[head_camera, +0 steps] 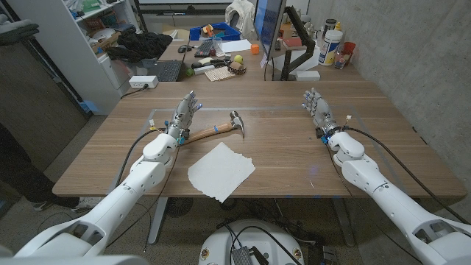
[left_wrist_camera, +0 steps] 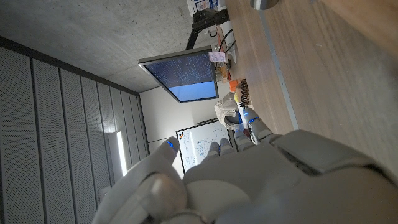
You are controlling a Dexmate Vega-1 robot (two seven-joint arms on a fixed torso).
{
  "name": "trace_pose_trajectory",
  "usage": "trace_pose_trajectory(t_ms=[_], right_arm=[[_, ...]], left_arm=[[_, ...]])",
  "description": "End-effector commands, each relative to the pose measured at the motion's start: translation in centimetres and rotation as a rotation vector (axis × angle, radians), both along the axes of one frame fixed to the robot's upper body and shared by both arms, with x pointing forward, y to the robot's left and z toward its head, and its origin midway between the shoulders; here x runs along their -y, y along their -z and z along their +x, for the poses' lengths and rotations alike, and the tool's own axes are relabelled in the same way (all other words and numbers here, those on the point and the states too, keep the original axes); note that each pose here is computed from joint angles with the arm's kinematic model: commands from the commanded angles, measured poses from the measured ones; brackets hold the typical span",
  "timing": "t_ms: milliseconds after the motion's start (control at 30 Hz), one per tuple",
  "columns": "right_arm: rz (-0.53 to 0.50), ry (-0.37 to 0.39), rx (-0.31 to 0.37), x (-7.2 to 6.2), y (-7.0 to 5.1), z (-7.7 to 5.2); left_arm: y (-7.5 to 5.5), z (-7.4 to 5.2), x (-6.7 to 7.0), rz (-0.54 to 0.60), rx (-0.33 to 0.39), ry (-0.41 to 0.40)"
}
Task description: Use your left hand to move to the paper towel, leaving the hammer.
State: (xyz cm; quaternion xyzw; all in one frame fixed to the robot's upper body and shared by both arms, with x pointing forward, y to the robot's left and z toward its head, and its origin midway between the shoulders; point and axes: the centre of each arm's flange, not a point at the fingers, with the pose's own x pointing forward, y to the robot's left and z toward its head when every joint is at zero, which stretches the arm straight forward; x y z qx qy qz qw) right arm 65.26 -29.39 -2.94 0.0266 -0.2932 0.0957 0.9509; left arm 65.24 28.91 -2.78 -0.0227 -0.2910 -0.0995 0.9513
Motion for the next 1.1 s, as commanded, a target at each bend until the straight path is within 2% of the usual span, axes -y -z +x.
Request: trace_pose_trajectory(t_ms=[33,200,533,1100], right_arm=[[0.014,0.007,-0.01,0.6,0.8,-0.2],[0.013,0.01,-0.01,0.7,0.9,-0.3],[0.013,0.011,-0.009,0.8,0.9,-0.3],[0.009,0.008,-0.01,0.7,1.1,-0.4]], left_arm=[[0.1,0.0,0.6,0.014,-0.005,0.007],[-0.1,-0.1,0.6,0.019,0.002,0.001],[-1.3,-0.8,0.5,0.081,0.065,-0.027],[-3.6,-2.7,2.2,0.215,0.196,-0.005]])
